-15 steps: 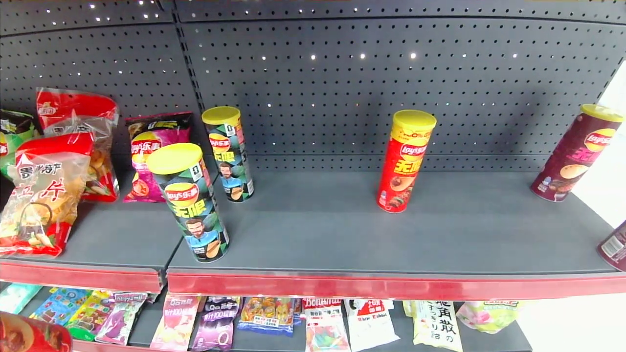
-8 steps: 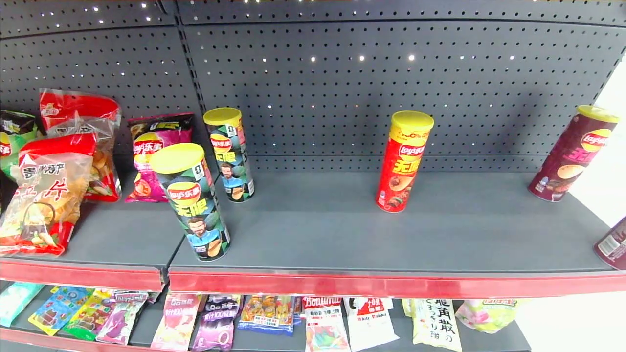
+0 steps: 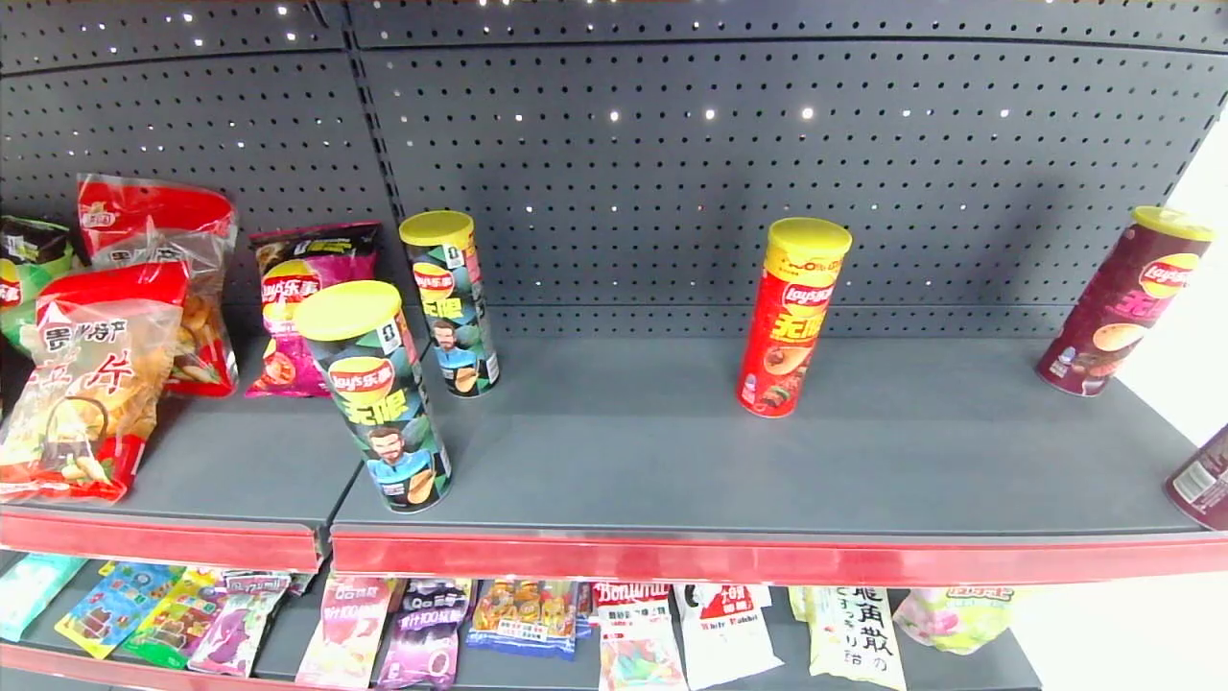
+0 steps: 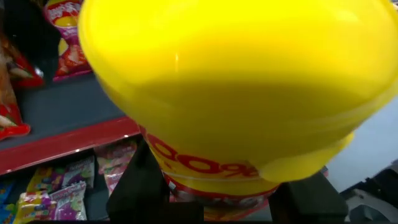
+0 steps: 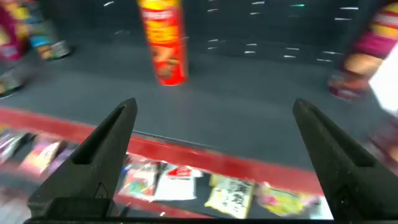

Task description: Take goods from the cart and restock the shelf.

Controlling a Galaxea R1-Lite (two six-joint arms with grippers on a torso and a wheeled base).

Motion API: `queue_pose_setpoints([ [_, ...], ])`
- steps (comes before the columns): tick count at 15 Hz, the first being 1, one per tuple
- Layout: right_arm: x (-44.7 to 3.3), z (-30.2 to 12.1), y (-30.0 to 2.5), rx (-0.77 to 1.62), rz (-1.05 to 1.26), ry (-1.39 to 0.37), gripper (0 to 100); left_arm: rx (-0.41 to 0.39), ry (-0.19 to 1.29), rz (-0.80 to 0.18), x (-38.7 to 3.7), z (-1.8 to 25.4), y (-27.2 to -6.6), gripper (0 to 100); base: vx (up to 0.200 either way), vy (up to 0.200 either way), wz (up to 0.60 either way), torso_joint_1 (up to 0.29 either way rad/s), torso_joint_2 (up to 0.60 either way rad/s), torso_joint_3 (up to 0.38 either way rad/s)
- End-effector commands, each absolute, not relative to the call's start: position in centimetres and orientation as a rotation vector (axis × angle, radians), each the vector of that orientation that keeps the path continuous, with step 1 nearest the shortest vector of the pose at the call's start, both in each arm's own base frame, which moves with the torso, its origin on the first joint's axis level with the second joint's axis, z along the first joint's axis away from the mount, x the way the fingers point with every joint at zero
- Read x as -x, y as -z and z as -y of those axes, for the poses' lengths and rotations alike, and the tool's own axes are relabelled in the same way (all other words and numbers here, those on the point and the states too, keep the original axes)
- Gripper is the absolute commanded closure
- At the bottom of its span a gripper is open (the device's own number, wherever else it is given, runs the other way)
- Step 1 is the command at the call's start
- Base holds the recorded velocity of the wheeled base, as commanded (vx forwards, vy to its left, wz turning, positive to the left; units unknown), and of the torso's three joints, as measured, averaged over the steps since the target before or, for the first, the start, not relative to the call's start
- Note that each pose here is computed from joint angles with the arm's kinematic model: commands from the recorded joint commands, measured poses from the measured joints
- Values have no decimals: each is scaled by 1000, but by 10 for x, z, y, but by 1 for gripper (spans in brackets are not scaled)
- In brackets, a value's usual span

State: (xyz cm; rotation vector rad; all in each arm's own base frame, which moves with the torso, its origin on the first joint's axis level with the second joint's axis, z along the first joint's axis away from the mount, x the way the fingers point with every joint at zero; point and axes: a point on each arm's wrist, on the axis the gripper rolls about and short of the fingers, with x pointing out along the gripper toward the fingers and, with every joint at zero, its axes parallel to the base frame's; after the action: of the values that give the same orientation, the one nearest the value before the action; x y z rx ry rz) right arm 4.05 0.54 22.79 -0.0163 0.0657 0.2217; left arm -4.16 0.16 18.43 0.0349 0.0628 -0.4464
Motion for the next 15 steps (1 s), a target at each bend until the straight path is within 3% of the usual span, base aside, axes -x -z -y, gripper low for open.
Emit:
queue_pose_setpoints([
  [1, -138, -18, -253, -6, -262, -470, 0, -30, 495, -91, 36, 0, -187, 100, 0, 0, 0, 0, 0, 0],
  [4, -191, -9, -237, -42, -347, -628, 0, -32, 486, -87, 36, 0, -188, 100, 0, 0, 0, 0, 0, 0],
  [9, -268, -6, -206, 47, -259, -845, 0, -35, 466, -82, 35, 0, -194, 100, 0, 0, 0, 0, 0, 0],
  [15, -334, -13, -192, 105, -215, -940, 0, -36, 472, -56, 23, 2, -206, 100, 0, 0, 0, 0, 0, 0],
])
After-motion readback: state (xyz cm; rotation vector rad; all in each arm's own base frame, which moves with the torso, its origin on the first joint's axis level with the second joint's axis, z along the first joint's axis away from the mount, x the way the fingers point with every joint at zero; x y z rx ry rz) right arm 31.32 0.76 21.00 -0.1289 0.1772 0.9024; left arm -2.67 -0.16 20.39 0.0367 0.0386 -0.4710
